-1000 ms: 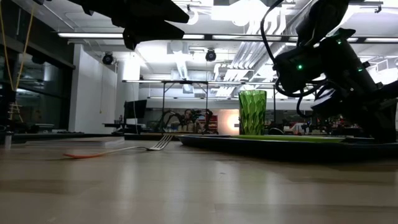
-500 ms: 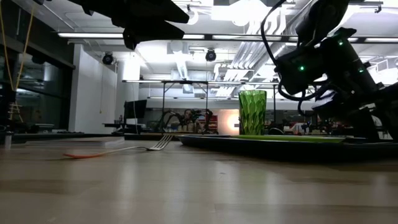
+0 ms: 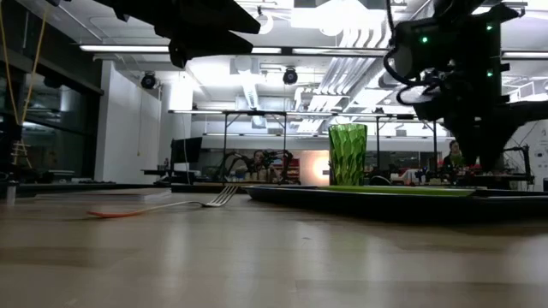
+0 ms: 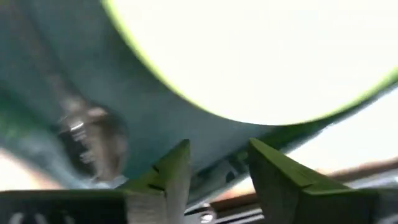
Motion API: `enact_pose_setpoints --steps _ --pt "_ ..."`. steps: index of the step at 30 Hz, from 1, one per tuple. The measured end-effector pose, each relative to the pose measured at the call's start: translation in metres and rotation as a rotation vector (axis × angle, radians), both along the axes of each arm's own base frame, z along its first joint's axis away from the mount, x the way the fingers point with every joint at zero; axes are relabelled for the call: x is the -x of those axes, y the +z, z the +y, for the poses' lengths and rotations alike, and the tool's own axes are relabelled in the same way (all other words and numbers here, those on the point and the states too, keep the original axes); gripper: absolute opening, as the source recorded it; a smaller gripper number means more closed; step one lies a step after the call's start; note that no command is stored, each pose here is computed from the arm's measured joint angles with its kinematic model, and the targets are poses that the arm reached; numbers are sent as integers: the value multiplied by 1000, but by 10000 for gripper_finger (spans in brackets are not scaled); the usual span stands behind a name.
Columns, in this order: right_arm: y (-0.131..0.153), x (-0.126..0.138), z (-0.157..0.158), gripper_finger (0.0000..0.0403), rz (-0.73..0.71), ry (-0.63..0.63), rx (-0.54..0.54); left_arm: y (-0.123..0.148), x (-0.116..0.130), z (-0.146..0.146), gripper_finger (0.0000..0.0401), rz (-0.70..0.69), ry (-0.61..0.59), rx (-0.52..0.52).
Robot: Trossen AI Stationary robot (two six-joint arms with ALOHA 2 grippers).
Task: Pick and place plate/cup/fork/spoon on tray
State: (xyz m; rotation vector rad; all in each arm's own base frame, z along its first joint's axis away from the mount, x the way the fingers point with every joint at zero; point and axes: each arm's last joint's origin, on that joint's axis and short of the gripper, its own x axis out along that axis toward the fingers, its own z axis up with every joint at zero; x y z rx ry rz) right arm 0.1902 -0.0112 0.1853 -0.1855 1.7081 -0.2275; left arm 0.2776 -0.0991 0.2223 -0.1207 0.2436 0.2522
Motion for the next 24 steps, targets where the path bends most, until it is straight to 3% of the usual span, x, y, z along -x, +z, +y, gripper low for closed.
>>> enact_pose_setpoints --steps 4,9,16,21,24 --pt "-1 9 -5 92 -12 -76 89 0 0 0 179 0 0 0" --pt "-2 7 -25 11 -58 -268 183 0 0 0 179 -2 0 0" --pt "-5 17 -63 5 -87 -547 224 1 0 0 179 -6 0 2" --pt "-7 22 -82 2 -138 -728 127 1 0 0 179 -6 0 2" --pt "-11 24 -89 1 -130 -773 94 1 0 0 179 -6 0 2"
